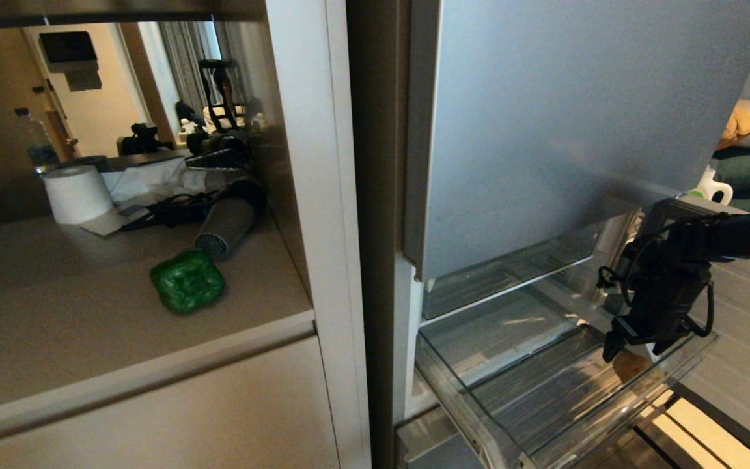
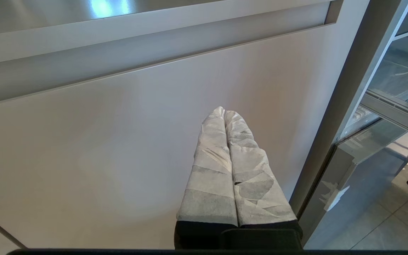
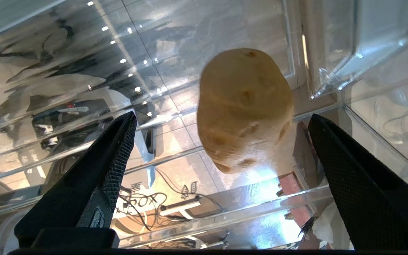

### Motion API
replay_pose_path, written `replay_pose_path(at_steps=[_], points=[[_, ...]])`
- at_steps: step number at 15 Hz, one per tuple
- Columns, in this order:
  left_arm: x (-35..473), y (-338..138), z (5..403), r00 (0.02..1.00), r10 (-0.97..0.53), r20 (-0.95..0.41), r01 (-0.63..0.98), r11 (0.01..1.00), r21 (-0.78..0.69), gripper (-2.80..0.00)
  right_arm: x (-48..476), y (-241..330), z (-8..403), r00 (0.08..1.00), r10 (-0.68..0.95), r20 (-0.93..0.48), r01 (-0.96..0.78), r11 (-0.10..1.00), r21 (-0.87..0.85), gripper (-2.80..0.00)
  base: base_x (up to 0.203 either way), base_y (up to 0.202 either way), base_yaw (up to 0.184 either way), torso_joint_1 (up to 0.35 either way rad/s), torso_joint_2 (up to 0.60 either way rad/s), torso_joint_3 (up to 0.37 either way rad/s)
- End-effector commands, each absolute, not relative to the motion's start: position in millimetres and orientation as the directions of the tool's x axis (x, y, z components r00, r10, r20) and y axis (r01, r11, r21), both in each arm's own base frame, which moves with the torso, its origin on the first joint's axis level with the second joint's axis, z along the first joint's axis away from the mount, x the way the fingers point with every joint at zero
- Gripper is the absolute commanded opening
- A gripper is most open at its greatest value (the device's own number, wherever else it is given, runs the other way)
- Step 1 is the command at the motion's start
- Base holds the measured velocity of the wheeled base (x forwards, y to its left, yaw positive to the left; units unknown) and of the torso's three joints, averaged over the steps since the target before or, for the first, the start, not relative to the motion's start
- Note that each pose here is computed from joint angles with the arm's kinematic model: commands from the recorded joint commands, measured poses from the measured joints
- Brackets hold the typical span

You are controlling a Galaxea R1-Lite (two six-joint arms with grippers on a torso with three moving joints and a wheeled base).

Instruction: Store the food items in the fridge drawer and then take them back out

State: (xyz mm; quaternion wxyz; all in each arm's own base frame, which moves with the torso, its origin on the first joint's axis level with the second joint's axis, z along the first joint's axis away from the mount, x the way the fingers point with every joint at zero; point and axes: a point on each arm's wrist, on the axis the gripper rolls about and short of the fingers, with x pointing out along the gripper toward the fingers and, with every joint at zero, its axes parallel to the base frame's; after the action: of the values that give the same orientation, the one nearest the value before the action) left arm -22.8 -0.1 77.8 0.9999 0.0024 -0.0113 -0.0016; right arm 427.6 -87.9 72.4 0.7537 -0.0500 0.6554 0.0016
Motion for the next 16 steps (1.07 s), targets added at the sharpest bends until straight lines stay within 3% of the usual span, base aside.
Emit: replay_pose_path(at_steps=[1,8,16], points=[[-21.9,-0.1,74.9,1.0,-0.003,0.011,0.003,1.0,0.005,-2.8,427.1,-87.2,75.2,0.144,-0.066,-0.987,-0.071,0.994,-0.077,0.0,0.0,0.0,0.0,0.0,0.0,0.0],[-21.9,-0.1,74.9,1.0,-0.003,0.011,0.003,1.0,0.005,-2.8,429.9,-88.8,75.7,0.173,-0.074,-0.982,-0.175,0.979,-0.105,0.0,0.0,0.0,0.0,0.0,0.0,0.0],[-21.9,-0.1,74.9,1.0,-0.003,0.011,0.003,1.0,0.005,-2.8,424.2,-102.1,64.4,0.12,-0.06,-0.991,-0.27,0.959,-0.091,0.0,0.0,0.0,0.0,0.0,0.0,0.0]])
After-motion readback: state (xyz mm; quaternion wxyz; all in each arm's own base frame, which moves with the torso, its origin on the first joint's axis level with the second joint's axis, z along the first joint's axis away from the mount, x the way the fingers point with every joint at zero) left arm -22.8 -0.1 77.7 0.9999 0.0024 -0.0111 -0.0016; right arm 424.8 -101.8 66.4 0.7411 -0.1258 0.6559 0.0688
